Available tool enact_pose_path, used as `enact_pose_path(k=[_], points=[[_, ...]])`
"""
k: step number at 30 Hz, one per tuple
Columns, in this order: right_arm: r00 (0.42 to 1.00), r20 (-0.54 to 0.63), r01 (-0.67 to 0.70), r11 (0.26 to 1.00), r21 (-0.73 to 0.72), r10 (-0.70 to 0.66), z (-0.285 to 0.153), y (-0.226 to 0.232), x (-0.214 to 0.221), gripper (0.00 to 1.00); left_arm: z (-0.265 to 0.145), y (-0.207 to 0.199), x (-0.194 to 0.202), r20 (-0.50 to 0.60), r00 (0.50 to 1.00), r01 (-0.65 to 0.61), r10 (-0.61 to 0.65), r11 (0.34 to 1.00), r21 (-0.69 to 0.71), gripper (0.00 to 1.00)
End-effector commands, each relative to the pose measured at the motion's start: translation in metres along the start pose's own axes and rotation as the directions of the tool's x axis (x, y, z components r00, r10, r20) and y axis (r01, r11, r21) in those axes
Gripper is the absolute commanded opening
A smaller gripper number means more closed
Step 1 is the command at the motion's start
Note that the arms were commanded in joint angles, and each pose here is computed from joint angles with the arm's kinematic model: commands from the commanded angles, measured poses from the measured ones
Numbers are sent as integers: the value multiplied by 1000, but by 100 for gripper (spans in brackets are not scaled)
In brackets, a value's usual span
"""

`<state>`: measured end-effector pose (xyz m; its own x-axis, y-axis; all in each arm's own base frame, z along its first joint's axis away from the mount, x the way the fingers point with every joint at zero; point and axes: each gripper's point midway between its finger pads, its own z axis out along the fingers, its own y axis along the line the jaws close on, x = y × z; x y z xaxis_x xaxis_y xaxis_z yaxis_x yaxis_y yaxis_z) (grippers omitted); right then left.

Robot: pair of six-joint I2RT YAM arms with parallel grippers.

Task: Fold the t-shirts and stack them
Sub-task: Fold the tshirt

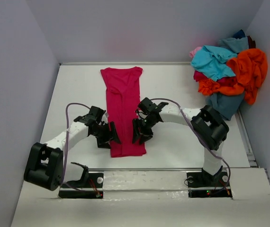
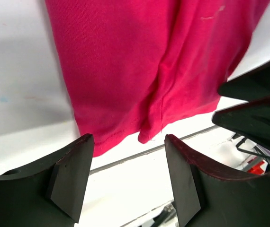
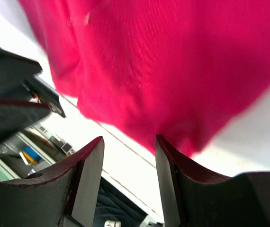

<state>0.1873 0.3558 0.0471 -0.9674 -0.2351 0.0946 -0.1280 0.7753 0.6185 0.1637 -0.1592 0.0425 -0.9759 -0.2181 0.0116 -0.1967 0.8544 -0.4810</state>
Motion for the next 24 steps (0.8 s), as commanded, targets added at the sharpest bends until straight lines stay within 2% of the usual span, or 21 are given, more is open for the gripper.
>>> enact_pose_path(k=[1,6,12,17,24], points=[[993,113,18,1000,-19,-16,-38,15,2,55,-18,0,1,38,999,-21,22,1000,-16,72],[984,177,-15,1000,-11,17,-52,14,3,59,-12,5,9,19,1000,-3,3,1000,-8,73],[984,150,-93,995,-31,97,-39,-6,19,61,-6,10,22,-5,999,32,-32,999,12,73],[962,238,-120,991,-66,132,-45,-12,11,68,-2,13,25,0,999,33,-33,999,20,76],[942,288,-146,983,-112,173,-48,-16,12,72,4,14,22,2,1000,28,-28,999,29,77]])
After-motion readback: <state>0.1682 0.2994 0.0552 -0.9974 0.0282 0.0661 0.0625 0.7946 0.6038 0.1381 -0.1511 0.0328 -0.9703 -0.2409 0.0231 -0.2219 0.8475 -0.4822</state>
